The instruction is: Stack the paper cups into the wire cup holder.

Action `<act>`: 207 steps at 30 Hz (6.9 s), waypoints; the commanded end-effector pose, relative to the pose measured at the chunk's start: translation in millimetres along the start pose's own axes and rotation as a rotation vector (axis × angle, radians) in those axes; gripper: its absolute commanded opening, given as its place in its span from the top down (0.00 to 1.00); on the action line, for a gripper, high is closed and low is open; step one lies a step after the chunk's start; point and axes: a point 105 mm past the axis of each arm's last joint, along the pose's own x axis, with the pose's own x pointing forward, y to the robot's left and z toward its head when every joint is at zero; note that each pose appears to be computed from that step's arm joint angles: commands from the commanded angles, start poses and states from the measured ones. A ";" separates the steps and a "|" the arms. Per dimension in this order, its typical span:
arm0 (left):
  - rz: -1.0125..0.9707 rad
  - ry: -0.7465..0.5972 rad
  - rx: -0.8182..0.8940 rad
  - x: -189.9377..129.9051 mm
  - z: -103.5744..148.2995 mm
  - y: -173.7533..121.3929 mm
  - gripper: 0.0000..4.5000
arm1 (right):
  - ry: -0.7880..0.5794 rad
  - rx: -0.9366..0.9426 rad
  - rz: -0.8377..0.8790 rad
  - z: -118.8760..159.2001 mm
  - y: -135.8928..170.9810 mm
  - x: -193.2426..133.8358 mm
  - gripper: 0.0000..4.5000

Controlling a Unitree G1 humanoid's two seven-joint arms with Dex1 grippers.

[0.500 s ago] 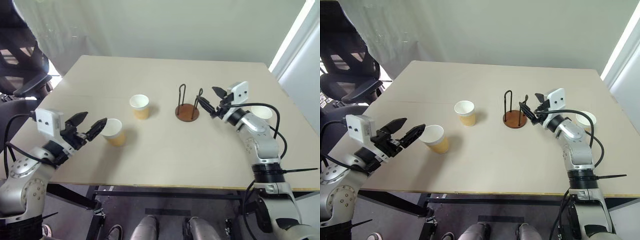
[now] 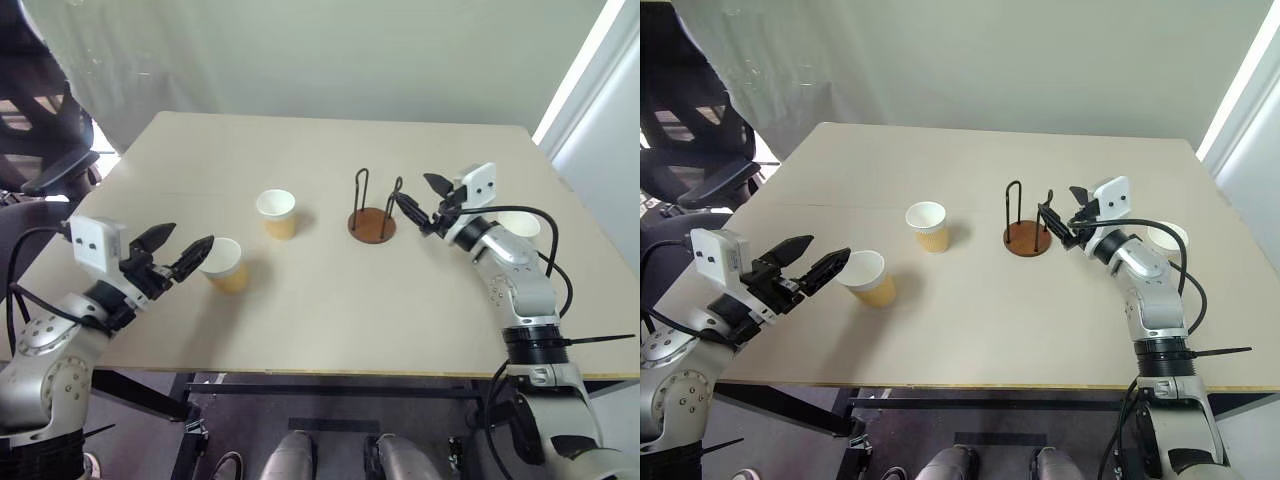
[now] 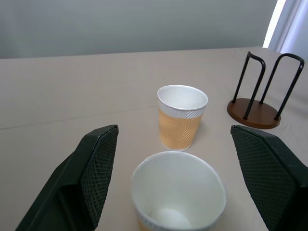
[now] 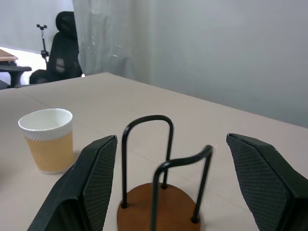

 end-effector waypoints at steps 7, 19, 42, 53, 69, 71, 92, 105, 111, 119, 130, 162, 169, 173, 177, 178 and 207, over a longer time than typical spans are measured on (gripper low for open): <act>-0.092 -0.038 0.076 7.8 26.2 -10.0 0.11 | -0.031 -0.038 0.055 18.1 1.2 -0.8 0.16; -0.658 0.242 0.175 -17.0 68.9 -60.1 0.11 | 0.155 0.000 0.244 10.1 55.9 -24.9 0.16; -0.629 0.227 0.150 -12.0 56.3 -72.7 0.11 | 0.326 -0.054 -0.110 -59.2 20.4 41.4 0.16; -0.603 0.221 0.144 -15.6 55.3 -74.0 0.10 | 0.279 -0.073 -0.073 -55.1 26.7 62.9 0.30; -0.607 0.227 0.136 -13.8 53.6 -71.4 0.10 | 0.193 -0.072 0.208 -29.2 58.3 42.3 1.00; -0.612 0.231 0.136 -13.3 53.4 -70.7 0.10 | 0.207 -0.085 0.273 -25.9 63.8 30.0 1.00; -0.669 0.266 0.129 -7.4 51.8 -70.4 0.10 | 0.365 -0.003 0.496 -35.6 120.8 -52.6 1.00; -0.682 0.273 0.129 -5.6 52.6 -69.9 0.10 | 0.386 -0.027 0.449 -40.9 109.9 -51.0 0.31; -0.688 0.272 0.129 -3.5 51.3 -68.6 0.10 | 0.435 -0.116 0.505 -32.8 89.7 -66.8 0.31; -0.685 0.268 0.140 -1.5 51.9 -60.1 0.10 | 0.574 -0.352 0.611 9.8 34.2 -114.7 0.31; -0.734 0.243 0.135 8.2 49.0 -68.9 0.10 | 0.613 -0.710 0.406 59.4 -62.9 -79.1 0.31; -0.651 0.252 0.109 -11.6 40.4 -74.5 0.10 | 0.977 -0.631 0.416 -29.6 -124.2 -87.2 0.31; -0.669 0.176 0.104 -11.6 55.8 -77.3 0.10 | 0.988 -0.620 0.398 -37.9 -123.2 -84.4 0.31; -0.723 0.056 0.078 -15.6 76.7 -87.5 0.10 | 0.987 -0.613 0.393 -38.7 -123.5 -84.5 0.31; -0.729 0.018 0.055 -21.1 77.7 -88.3 0.10 | 0.982 -0.611 0.387 -35.4 -125.1 -85.2 0.31; -0.724 0.016 0.052 -22.2 76.0 -87.5 0.10 | 0.979 -0.610 0.387 -34.3 -125.4 -85.3 0.35; -0.616 0.068 0.053 -30.0 28.9 -72.2 0.10 | 0.219 -0.618 0.951 132.9 41.3 -64.8 0.99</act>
